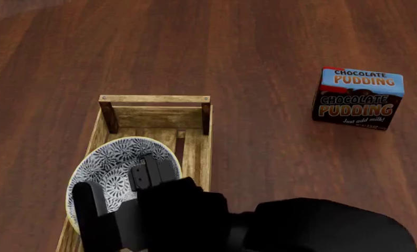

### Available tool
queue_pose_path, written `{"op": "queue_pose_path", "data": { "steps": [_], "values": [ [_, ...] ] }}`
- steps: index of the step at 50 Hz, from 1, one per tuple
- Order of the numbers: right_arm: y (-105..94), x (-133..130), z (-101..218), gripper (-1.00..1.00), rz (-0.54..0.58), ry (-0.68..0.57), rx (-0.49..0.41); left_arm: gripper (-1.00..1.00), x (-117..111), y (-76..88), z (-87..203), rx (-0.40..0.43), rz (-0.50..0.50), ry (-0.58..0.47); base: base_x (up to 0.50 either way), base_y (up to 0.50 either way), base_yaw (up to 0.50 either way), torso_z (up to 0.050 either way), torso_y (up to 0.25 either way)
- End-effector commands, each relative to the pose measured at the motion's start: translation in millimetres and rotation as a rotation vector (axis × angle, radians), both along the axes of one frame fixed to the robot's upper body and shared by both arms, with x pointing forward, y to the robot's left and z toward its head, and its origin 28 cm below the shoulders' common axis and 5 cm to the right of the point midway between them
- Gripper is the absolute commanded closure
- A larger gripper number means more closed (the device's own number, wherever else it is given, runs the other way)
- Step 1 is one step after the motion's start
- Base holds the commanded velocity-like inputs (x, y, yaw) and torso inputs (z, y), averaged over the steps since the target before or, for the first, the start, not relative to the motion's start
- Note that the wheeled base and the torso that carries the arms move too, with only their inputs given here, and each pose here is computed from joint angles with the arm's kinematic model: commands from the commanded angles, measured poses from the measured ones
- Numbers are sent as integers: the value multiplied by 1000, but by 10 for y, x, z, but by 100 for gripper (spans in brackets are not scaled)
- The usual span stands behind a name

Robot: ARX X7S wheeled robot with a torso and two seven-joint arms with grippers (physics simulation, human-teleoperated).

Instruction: Stack the left bowl on the right bowl and place them in the tray.

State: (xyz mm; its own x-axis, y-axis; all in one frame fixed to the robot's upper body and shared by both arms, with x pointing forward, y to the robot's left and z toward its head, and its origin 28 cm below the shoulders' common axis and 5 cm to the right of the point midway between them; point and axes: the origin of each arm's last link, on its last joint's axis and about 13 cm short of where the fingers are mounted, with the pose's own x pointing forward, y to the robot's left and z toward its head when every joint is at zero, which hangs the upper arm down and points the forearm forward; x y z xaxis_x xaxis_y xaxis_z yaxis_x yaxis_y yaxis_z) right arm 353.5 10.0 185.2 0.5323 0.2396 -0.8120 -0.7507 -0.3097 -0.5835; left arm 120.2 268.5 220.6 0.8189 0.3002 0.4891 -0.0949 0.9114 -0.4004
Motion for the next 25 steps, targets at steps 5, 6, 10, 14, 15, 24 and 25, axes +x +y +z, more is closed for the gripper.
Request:
{"op": "queue_pose_path", "data": {
  "steps": [5, 6, 10, 14, 15, 24, 25],
  "values": [
    [-10, -116, 192, -100, 8, -28, 9, -100, 11, -8, 3, 2, -3, 1, 0, 0, 0, 0, 0],
    [-12, -125, 205, -100, 8, -30, 9, -100, 13, -9, 3, 2, -3, 1, 0, 0, 0, 0, 0],
    [-12, -157, 255, -100, 10, -36, 9, -100, 16, -10, 2, 2, -4, 2, 0, 0, 0, 0, 0],
    [-9, -204, 314, -100, 16, -43, 11, -100, 16, -10, 2, 2, -4, 2, 0, 0, 0, 0, 0],
    [-9, -213, 322, -100, 17, -43, 11, -100, 16, -10, 2, 2, -4, 1, 0, 0, 0, 0, 0],
    [-7, -355, 469, -100, 32, -61, 7, -100, 16, -10, 2, 2, -3, 1, 0, 0, 0, 0, 0],
    [-7, -367, 483, -100, 32, -63, 8, -100, 15, -7, 0, -1, -3, 0, 0, 0, 0, 0, 0]
  ]
}}
